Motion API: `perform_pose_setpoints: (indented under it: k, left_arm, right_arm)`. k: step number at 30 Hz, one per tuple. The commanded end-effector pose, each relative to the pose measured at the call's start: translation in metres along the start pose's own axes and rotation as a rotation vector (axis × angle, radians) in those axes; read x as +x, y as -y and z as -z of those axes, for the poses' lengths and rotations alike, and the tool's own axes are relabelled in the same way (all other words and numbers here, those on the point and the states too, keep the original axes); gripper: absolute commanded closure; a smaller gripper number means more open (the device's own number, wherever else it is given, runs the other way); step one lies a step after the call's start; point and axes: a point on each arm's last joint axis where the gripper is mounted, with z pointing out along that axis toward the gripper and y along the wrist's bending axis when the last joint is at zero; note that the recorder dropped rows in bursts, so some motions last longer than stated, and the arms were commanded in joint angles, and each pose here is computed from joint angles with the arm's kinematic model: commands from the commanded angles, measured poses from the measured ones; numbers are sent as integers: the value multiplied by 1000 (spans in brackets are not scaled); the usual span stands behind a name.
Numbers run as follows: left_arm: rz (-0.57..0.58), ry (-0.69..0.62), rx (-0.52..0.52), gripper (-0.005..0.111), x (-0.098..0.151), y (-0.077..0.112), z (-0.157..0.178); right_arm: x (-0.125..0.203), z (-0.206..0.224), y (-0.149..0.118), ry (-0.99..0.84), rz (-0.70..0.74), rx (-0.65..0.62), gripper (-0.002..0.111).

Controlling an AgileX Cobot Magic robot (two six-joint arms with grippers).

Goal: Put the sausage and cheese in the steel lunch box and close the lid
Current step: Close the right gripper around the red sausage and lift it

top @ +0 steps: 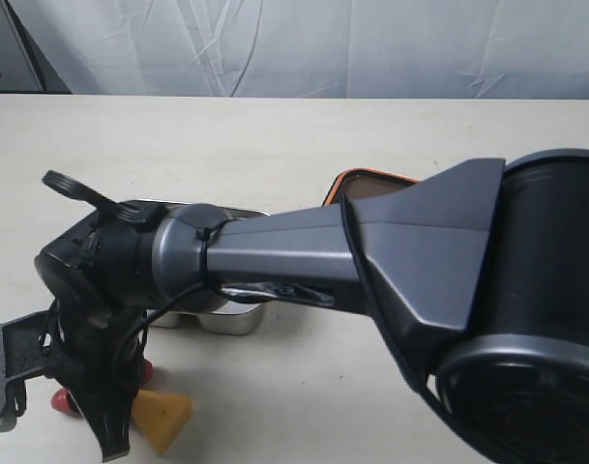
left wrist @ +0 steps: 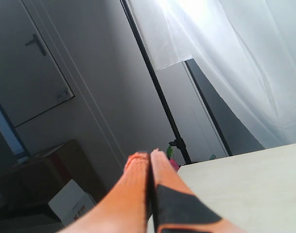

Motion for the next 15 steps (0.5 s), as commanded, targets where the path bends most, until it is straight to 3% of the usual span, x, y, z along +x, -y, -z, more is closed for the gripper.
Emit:
perform_pose_setpoints:
  k: [1,15]
  left_arm:
    - [3,14,-7,107,-3,-2,1]
    - [-1,15,-7,107,-3,-2,1]
  right_arm:
    - [4,-10,-5,-36,-14,-33,109]
    - [-7,4,6,-9,-36,-7,109]
